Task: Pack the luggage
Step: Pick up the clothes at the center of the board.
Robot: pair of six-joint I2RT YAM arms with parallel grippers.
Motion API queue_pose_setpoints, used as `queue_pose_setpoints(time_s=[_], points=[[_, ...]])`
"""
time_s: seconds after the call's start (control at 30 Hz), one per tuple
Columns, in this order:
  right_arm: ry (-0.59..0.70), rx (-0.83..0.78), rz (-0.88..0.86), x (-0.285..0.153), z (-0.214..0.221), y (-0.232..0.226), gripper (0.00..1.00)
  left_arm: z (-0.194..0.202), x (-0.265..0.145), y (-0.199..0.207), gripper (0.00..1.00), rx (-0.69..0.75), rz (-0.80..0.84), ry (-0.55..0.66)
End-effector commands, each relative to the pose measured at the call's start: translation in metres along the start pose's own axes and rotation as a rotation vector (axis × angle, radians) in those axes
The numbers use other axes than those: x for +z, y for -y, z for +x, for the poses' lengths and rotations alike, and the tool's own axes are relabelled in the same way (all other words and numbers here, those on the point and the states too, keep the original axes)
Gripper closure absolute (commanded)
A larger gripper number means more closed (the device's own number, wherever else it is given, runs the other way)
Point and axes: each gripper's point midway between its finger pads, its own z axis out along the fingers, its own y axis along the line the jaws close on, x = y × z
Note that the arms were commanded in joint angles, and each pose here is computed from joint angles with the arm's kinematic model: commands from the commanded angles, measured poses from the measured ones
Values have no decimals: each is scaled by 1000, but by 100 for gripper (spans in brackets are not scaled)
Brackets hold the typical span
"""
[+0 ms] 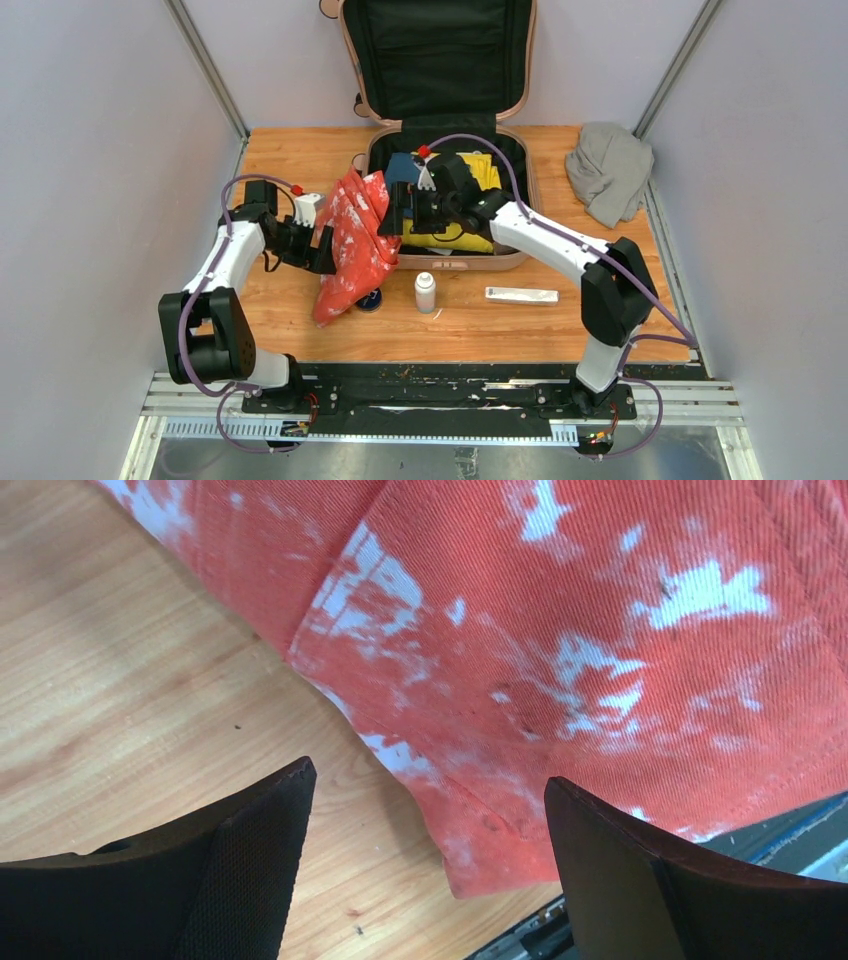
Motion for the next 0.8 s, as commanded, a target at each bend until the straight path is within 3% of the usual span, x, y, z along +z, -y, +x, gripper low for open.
queue_pose_setpoints(time_s=[0.0, 0.2, 0.27, 0.4, 0.67, 0.77], points=[[6, -64, 46, -18, 1, -1, 0, -11, 5, -10, 11, 6, -35, 47], [-85, 108, -242, 11, 15, -39, 0, -18, 4, -22, 13, -6, -103, 84], [-103, 142, -262, 16, 17, -41, 0, -20, 4, -23, 14, -10, -118, 102], [-144, 150, -176, 16, 22, -30, 0, -22, 7, -26, 14, 6, -148, 109], [-175, -25, 116, -11, 28, 11, 0, -18, 23, -24, 14, 36, -160, 86], [-217, -20, 127, -10, 38, 18, 0, -16, 27, -24, 14, 35, -158, 80]])
